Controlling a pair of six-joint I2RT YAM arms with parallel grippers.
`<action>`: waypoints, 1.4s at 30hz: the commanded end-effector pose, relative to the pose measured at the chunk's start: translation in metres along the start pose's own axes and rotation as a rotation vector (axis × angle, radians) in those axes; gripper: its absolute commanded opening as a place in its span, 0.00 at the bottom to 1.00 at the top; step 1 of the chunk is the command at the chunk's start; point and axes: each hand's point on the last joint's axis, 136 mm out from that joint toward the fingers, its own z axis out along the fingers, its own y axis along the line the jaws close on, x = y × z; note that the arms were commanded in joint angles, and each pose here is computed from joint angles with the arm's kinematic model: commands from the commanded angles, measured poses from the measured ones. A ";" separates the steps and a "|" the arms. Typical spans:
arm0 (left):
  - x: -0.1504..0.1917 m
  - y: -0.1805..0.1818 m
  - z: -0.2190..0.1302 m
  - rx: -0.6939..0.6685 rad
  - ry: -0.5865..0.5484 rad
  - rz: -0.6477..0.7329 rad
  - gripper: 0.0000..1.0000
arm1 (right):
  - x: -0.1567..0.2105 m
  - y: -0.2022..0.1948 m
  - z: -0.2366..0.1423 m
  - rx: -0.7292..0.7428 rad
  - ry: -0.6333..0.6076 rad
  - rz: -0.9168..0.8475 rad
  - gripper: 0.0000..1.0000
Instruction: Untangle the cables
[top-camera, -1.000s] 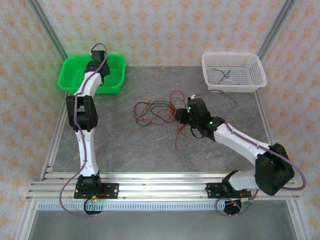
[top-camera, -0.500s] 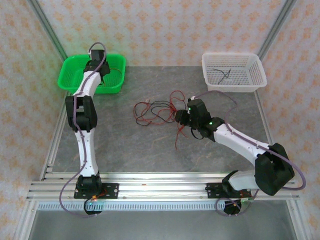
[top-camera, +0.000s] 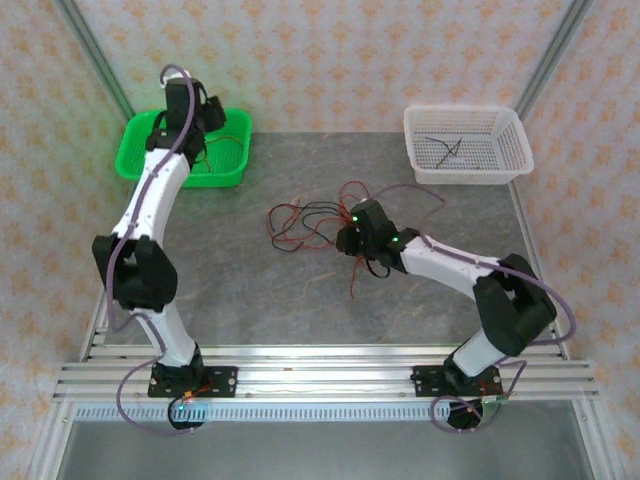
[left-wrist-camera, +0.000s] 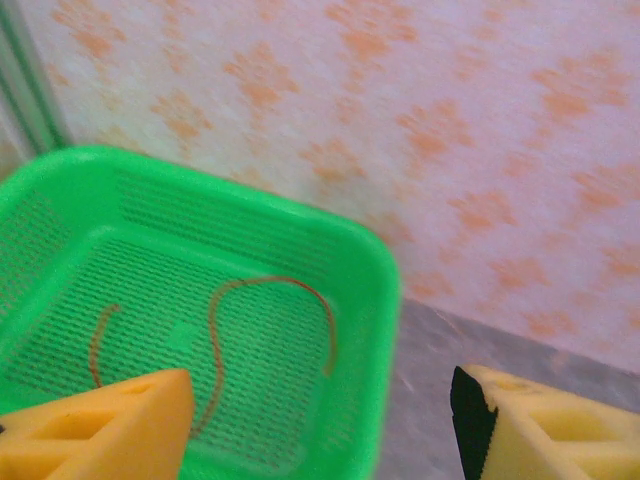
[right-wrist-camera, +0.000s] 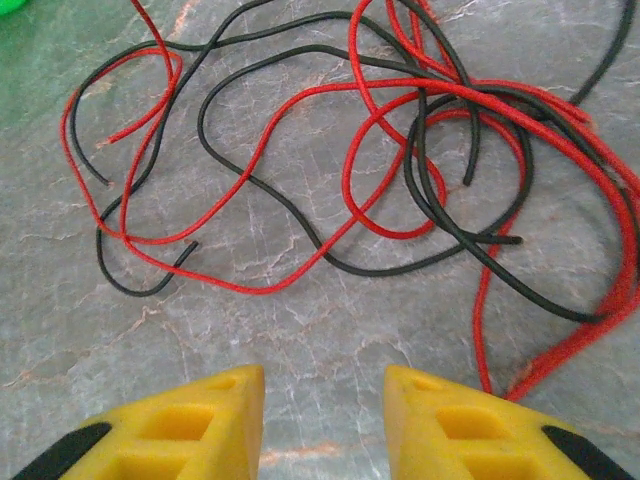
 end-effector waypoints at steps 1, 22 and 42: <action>0.029 -0.021 -0.020 0.069 0.038 -0.044 0.70 | -0.018 0.008 0.011 0.025 -0.035 -0.013 0.35; 0.137 -0.023 -0.114 0.219 0.149 -0.061 0.70 | -0.027 -0.009 0.060 0.180 -0.023 -0.034 0.30; 0.156 -0.021 -0.124 0.239 0.182 -0.053 0.69 | -0.057 0.021 0.056 0.131 -0.062 -0.071 0.00</action>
